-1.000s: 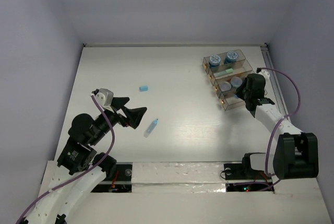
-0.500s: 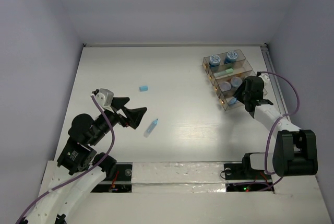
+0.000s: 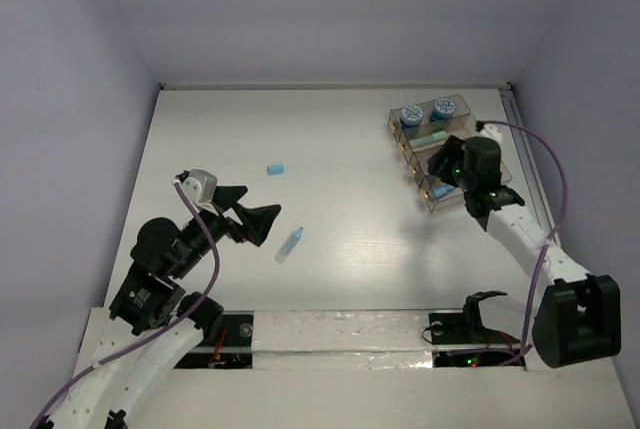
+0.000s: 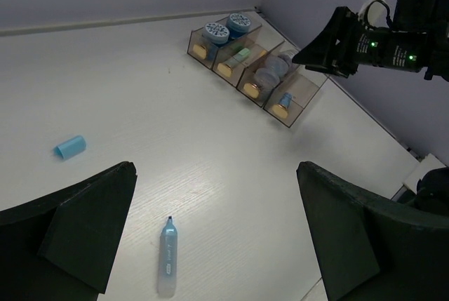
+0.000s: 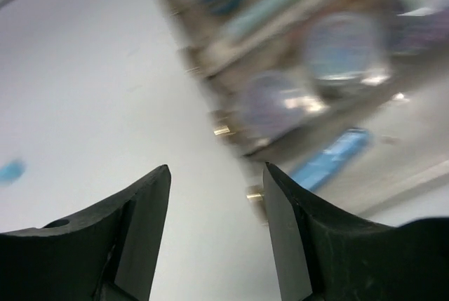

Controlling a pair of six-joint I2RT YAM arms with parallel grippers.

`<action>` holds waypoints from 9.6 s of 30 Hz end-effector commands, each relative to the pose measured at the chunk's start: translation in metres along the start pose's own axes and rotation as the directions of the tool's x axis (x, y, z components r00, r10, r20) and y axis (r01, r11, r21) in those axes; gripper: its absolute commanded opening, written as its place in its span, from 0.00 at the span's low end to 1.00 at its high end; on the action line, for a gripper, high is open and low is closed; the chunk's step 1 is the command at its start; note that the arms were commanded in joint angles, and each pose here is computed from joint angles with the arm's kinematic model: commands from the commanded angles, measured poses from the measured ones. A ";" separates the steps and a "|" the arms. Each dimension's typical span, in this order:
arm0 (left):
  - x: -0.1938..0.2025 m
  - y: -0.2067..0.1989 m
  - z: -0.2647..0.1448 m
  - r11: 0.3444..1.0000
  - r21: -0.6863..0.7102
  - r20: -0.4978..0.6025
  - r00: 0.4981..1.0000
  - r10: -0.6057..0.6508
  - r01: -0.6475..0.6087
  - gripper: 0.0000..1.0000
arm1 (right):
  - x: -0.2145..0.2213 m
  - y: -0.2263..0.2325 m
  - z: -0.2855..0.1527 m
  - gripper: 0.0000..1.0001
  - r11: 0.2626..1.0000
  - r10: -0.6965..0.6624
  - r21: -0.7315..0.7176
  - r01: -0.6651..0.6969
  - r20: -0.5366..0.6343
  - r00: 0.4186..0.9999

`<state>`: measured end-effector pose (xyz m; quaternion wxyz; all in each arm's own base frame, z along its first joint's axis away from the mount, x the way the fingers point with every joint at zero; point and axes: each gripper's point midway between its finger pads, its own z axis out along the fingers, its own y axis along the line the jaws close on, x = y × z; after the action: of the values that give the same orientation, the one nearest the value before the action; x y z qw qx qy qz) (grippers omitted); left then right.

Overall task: Sort the stationery into containers
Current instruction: Place the stationery in the storage box, then pick up the stationery from the center of the board, then place the stationery in the storage box, then pick up the pen from the center of the board, then move the pen cap to the center of the board.

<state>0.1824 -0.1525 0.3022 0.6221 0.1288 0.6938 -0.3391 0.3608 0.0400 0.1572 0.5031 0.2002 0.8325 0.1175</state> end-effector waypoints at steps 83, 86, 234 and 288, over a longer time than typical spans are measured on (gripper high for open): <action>-0.045 0.046 -0.030 0.957 -0.284 0.226 0.974 0.009 0.057 0.99 | 0.283 0.413 -0.012 0.04 0.735 -0.484 -0.598 0.320 -0.133 0.865; -0.045 0.046 -0.030 0.957 -0.285 0.226 0.974 0.011 0.056 0.99 | 0.239 0.424 -0.022 0.04 0.726 -0.387 -0.644 0.241 -0.093 0.917; 0.302 0.059 0.026 0.924 -0.360 -0.917 0.233 -0.325 -0.130 0.00 | 0.032 0.146 -0.129 0.85 0.693 -0.067 -0.720 0.043 -0.005 0.998; 0.007 0.037 0.052 0.994 -0.092 -0.095 0.993 -0.070 0.061 0.00 | 0.244 0.372 0.096 0.90 0.762 -0.253 -0.644 -0.072 -0.398 0.882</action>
<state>0.2442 -0.1575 0.2724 0.5607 0.0825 0.7618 -0.3140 0.4126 0.4692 0.0607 0.3118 -0.0798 0.8543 0.4081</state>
